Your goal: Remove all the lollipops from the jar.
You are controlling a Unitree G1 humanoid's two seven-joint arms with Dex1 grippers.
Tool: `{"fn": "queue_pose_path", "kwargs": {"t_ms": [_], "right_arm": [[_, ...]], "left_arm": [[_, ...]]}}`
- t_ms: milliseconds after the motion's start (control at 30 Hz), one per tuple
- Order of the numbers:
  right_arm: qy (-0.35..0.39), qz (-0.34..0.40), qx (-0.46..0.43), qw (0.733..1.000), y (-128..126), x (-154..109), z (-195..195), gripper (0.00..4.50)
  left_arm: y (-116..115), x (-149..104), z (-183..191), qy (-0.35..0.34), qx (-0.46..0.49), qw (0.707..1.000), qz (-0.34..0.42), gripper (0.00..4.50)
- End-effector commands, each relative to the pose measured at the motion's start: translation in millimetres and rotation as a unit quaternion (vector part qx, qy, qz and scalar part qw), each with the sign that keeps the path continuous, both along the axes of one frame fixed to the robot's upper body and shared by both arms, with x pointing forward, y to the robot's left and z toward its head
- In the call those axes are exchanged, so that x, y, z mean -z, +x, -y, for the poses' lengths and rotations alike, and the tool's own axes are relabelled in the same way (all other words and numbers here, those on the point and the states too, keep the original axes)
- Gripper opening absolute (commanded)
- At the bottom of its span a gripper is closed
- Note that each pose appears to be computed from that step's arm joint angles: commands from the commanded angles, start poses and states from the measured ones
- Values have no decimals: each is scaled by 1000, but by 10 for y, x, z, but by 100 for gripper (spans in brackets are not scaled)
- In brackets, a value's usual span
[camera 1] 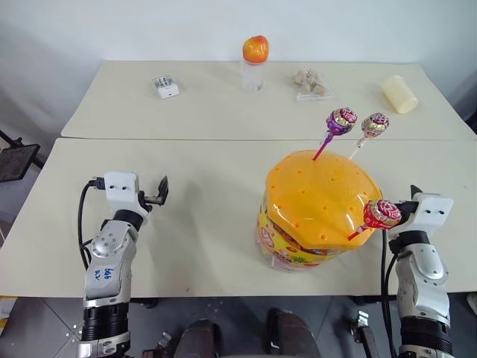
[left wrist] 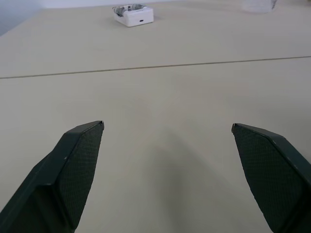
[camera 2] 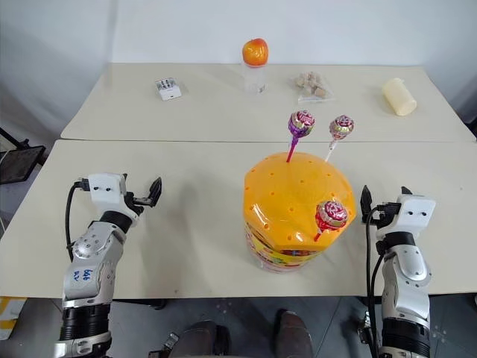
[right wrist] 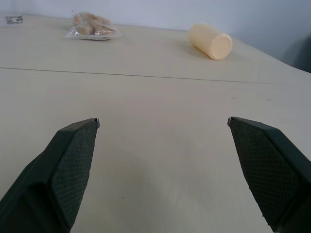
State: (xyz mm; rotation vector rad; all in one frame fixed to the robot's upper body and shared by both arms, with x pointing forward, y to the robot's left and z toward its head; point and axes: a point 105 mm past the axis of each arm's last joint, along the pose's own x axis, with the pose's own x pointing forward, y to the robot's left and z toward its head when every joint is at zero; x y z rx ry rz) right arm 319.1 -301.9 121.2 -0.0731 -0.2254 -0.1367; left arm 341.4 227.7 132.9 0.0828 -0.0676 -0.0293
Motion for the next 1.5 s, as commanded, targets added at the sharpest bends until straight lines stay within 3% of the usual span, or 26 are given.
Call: {"fn": "queue_pose_path", "kwargs": {"t_ms": [33,133,300,400,500,733,867,933,1167,1267,1367,1500], "right_arm": [[-19,46,-28,998,-50,-217,-55,445],[-19,92,-94,991,-230,-432,-125,445],[-57,91,-140,984,-670,-785,43,445],[-91,156,-184,966,-1110,-1176,103,445],[-91,194,-232,949,-1493,-1413,46,445],[-51,146,-317,936,-1849,-1462,-167,445],[-30,104,-393,913,-1933,-1386,-384,445],[-28,88,-421,902,-1914,-1317,-494,445],[-44,108,-417,901,-1781,-1343,-493,445],[-49,109,-433,893,-1789,-1400,-584,445],[-42,155,-455,876,-1811,-1611,-826,445],[-30,174,-441,880,-1836,-1668,-861,445]], "left_arm": [[-87,-204,81,-18,36,998,51,450],[-152,-400,178,-32,132,987,81,450],[-176,-840,249,-33,282,952,112,450],[-239,-1107,377,-61,412,904,92,450],[-427,-1166,526,-53,540,840,24,450],[-632,-1285,604,-51,634,772,-3,450],[-701,-1323,646,-43,651,756,43,450],[-728,-1250,656,-55,661,748,27,450],[-740,-1333,796,-62,676,733,45,450],[-626,-1442,940,-63,674,734,61,450],[-552,-1452,1211,-43,711,702,22,450],[-498,-1540,1436,-42,746,664,7,450]]}}
